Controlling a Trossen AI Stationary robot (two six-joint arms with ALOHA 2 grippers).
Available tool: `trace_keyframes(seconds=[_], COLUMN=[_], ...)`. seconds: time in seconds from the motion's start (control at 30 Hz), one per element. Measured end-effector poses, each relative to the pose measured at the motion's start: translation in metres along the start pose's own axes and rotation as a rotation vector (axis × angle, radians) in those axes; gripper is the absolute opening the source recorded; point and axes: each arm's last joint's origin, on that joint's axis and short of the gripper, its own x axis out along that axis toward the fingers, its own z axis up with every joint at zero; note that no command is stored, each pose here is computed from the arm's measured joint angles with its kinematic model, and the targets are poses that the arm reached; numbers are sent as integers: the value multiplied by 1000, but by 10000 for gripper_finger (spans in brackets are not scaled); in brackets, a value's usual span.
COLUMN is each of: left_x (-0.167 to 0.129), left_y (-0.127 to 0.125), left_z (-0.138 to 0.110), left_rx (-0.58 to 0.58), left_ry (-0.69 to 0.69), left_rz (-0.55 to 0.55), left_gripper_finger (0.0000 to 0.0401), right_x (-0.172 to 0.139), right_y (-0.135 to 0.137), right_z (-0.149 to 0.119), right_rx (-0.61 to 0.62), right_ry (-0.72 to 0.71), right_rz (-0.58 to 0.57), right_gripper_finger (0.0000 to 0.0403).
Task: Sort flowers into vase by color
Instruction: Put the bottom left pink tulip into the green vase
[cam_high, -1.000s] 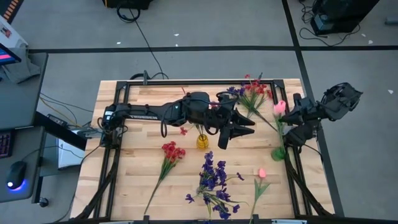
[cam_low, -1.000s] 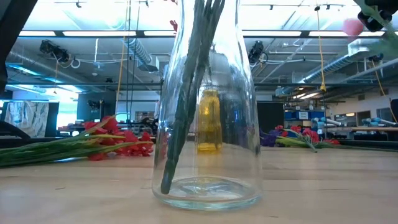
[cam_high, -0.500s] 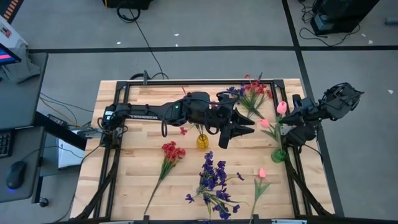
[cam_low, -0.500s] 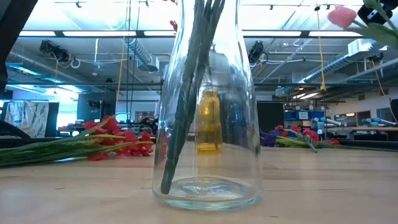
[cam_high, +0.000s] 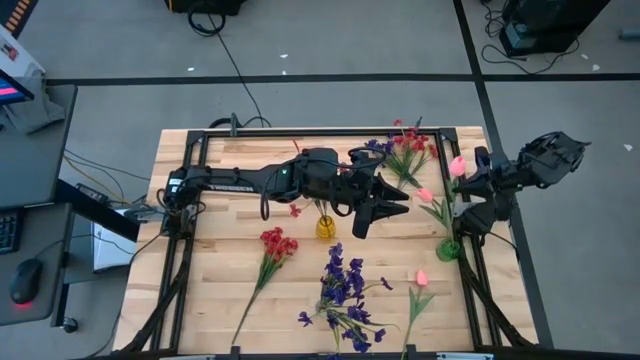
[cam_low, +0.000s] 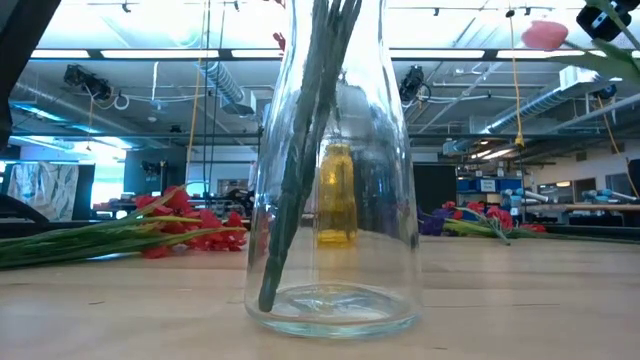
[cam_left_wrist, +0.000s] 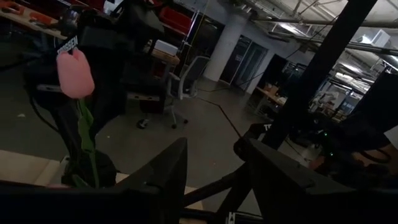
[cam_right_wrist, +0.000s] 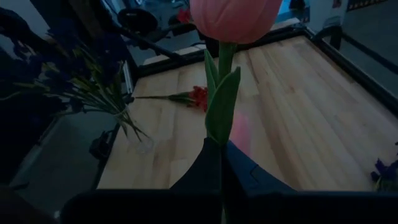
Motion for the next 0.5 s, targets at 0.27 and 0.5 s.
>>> trace_keyframes(seconds=[0.27, 0.5], left_x=[0, 0], left_y=[0, 0], left_z=[0, 0], left_rx=[0, 0], left_ry=[0, 2], left_rz=[-1, 0], left_gripper_finger=[168, 168], right_x=[-1, -1], right_y=[-4, -3], right_z=[-5, -5], right_rx=[10, 73], right_ry=[48, 67], right_rz=[-31, -2], right_gripper_finger=[0, 0])
